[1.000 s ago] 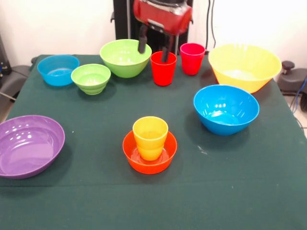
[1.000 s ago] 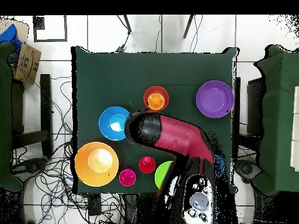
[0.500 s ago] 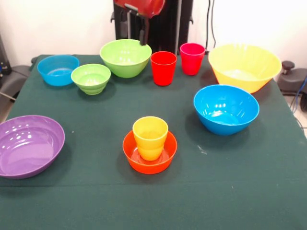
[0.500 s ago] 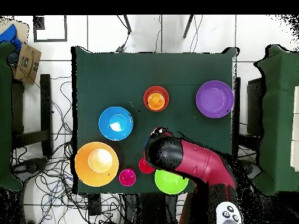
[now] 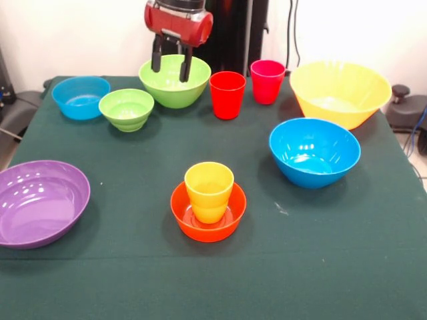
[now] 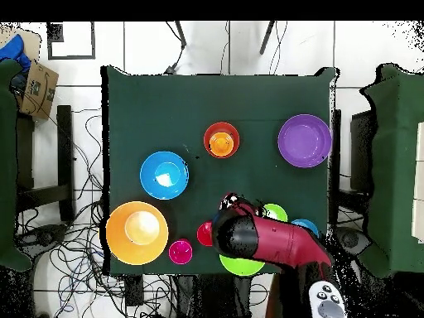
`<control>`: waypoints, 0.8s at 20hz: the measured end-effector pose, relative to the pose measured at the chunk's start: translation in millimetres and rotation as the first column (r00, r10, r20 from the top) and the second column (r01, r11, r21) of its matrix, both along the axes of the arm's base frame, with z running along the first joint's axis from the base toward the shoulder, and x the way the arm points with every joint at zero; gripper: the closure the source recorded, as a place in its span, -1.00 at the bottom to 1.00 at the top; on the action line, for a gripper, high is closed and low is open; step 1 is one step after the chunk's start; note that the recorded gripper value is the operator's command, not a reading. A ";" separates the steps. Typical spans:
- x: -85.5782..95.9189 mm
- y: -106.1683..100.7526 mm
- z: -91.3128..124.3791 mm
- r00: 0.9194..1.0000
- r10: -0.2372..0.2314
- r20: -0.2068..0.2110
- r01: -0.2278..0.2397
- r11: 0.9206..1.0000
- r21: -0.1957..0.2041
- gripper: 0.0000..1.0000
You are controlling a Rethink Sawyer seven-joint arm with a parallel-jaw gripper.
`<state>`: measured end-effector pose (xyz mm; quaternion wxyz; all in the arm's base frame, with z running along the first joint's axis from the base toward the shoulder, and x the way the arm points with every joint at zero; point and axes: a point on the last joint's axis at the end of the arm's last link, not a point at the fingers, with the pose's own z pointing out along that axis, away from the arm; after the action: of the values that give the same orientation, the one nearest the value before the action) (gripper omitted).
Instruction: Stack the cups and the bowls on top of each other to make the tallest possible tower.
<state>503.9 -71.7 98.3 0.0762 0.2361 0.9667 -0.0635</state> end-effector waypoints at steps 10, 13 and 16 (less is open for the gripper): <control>-15.6 -0.4 -27.1 0.998 0.062 -0.024 -0.061 0.998 0.020 -1.00; -15.1 4.8 -30.9 0.997 0.070 -0.028 -0.070 0.997 0.031 -1.00; -12.9 11.1 -33.0 0.996 0.081 -0.027 -0.080 0.996 0.043 -1.00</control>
<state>491.1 -60.6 65.3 0.0601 0.1977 0.9774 -0.0436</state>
